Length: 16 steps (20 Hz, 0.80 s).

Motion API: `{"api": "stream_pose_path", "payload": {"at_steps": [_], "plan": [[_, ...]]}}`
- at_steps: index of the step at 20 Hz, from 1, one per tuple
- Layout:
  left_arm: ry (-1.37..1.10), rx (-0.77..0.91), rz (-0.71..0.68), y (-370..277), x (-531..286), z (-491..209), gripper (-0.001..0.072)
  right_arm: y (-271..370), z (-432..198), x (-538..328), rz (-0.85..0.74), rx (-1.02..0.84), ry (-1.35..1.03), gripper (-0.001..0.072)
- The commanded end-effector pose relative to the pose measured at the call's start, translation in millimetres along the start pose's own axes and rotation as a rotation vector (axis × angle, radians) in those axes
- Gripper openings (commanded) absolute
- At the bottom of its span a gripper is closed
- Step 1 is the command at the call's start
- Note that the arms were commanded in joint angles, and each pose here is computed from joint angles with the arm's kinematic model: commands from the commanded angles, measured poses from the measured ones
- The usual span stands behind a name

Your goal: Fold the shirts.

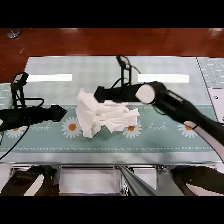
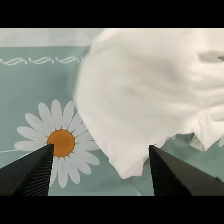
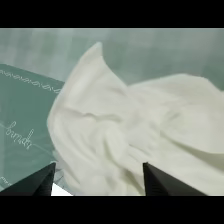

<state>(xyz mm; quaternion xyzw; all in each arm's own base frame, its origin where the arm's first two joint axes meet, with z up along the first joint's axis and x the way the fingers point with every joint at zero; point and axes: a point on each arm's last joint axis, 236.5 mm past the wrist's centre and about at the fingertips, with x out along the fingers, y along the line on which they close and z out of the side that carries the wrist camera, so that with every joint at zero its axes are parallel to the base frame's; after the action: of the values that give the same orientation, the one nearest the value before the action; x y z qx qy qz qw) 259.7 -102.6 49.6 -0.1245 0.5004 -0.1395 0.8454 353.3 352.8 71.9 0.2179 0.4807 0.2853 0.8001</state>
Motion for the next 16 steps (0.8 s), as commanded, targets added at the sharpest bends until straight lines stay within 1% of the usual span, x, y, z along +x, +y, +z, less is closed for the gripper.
{"api": "stream_pose_path", "payload": {"at_steps": [1,2,3,4,5,6,7,9,10,11,14,16], "plan": [[0.133,-0.029,0.006,5.3,16.2,-22.9,0.0701,-54.9,52.1,-71.5,-0.064,0.030,-0.058,0.0628],[0.178,0.001,0.055,19.8,20.8,-29.9,0.0701,-90.3,69.5,-110.8,-0.150,0.044,-0.106,0.0625],[0.183,-0.003,0.143,45.2,20.9,-28.5,0.0701,-125.2,75.9,-147.7,-0.248,0.062,-0.133,0.0620],[0.156,-0.069,0.216,70.8,16.9,-22.1,0.0701,-161.3,69.5,-183.0,-0.355,0.090,-0.136,0.0620],[0.134,-0.161,0.215,82.0,14.5,-18.3,0.0701,-194.4,54.6,-212.0,-0.453,0.129,-0.133,0.0620],[0.128,-0.246,0.137,76.3,18.5,-19.0,0.0700,-218.0,39.9,-229.2,-0.506,0.177,-0.148,0.0619],[0.139,-0.318,-0.002,56.0,29.8,-24.2,0.0701,-233.4,25.3,-235.1,-0.514,0.242,-0.175,0.0619],[0.183,-0.386,-0.245,13.0,51.1,-42.1,0.0701,-245.5,-10.7,-219.3,-0.451,0.337,-0.186,0.0620],[0.201,-0.394,-0.334,-4.2,56.4,-50.2,0.0701,-245.2,-29.7,-205.2,-0.415,0.357,-0.159,0.0619],[0.219,-0.402,-0.387,-16.0,62.4,-59.1,0.0701,-243.6,-50.4,-188.9,-0.376,0.377,-0.118,0.0619],[0.285,-0.383,-0.363,-24.4,88.5,-81.3,0.0700,-244.0,-91.0,-152.7,-0.331,0.418,-0.037,0.0619],[0.255,-0.395,-0.307,-19.6,108.9,-76.0,0.0700,-236.1,-95.6,-137.7,-0.303,0.420,-0.030,0.0619]]}}
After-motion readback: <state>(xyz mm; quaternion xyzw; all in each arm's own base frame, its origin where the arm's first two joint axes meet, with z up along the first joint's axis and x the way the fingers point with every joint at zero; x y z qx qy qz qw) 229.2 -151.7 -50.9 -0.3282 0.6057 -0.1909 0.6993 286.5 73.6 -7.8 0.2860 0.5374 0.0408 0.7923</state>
